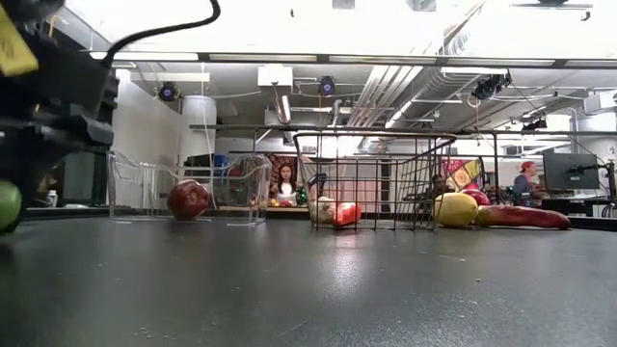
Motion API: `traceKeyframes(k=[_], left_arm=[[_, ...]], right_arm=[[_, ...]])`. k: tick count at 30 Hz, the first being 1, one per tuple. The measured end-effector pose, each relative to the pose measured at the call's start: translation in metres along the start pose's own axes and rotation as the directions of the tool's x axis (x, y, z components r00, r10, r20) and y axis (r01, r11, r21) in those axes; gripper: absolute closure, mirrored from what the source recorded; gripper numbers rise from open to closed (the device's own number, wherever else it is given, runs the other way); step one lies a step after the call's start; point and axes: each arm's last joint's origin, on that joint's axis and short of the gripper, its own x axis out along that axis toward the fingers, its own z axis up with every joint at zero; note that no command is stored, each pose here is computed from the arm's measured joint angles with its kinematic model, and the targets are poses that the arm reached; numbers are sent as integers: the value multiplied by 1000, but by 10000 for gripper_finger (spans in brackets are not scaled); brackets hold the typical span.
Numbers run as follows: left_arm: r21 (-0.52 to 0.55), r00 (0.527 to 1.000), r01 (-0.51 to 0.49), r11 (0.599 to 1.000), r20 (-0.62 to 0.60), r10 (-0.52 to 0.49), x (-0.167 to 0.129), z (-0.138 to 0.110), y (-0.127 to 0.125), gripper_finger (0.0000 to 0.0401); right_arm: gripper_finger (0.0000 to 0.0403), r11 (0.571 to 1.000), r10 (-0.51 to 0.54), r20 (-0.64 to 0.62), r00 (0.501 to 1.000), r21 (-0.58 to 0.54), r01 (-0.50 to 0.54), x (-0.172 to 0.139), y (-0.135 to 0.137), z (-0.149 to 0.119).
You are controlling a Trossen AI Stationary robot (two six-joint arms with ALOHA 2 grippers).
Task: Sort produce into baskets
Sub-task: Put the cucumber into the gold wire basket
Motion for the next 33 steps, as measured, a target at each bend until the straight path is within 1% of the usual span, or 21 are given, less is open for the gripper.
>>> traceKeyframes(k=[3,5,9,12,14,16,17,18,19,20,21,23,25,27,28,29,31,32,33], left_arm=[[-6,1000,0,1000,-23,0,5,2,2,189],[-18,1000,7,1000,-28,-8,5,3,4,201],[-77,1000,-2,997,-10,1,-7,7,16,254],[-121,996,26,992,92,-15,-30,15,27,254],[-140,983,35,989,182,-9,-52,19,38,254],[-147,944,38,988,329,13,-83,24,49,254],[-156,908,35,987,418,34,-102,25,57,254],[-166,861,26,986,505,62,-120,25,64,254],[-179,797,21,984,597,91,-139,24,72,254],[-195,714,22,981,690,121,-157,22,80,254],[-214,622,26,976,768,152,-175,18,88,254],[-254,400,64,965,892,209,-209,8,104,254],[-269,158,135,954,956,248,-237,-5,118,254],[-219,-57,186,958,971,233,-255,-17,128,254],[-184,-148,203,962,965,216,-261,-23,131,254],[-153,-222,219,964,954,202,-264,-28,134,254],[-98,-335,249,963,925,180,-266,-36,138,254],[-79,-370,264,961,912,177,-264,-37,140,254],[-68,-391,277,958,903,178,-262,-38,141,254]], right_arm=[[108,1000,0,0,1000,16,0,0,0,0],[108,1000,0,0,1000,26,0,0,0,0],[108,999,-24,14,1000,43,24,0,-1,1],[108,997,-51,58,997,55,48,0,-1,4],[108,997,-60,99,993,58,55,0,0,7],[108,996,-76,150,986,65,67,0,1,12],[108,995,-88,177,980,70,77,0,1,14],[108,993,-103,202,974,77,89,1,1,16],[108,991,-123,225,967,84,107,2,1,18],[108,987,-147,241,959,93,128,3,1,20],[108,984,-169,257,951,102,148,5,1,22],[108,975,-212,271,939,120,186,9,1,24],[108,968,-242,277,930,136,212,13,0,26],[108,964,-258,265,929,136,229,20,1,26],[108,963,-262,256,930,134,234,24,1,27],[108,962,-266,247,932,134,239,28,1,27],[108,959,-273,229,934,146,244,36,2,28],[108,957,-277,218,936,146,249,40,2,28],[108,956,-280,210,937,145,254,45,2,28]])
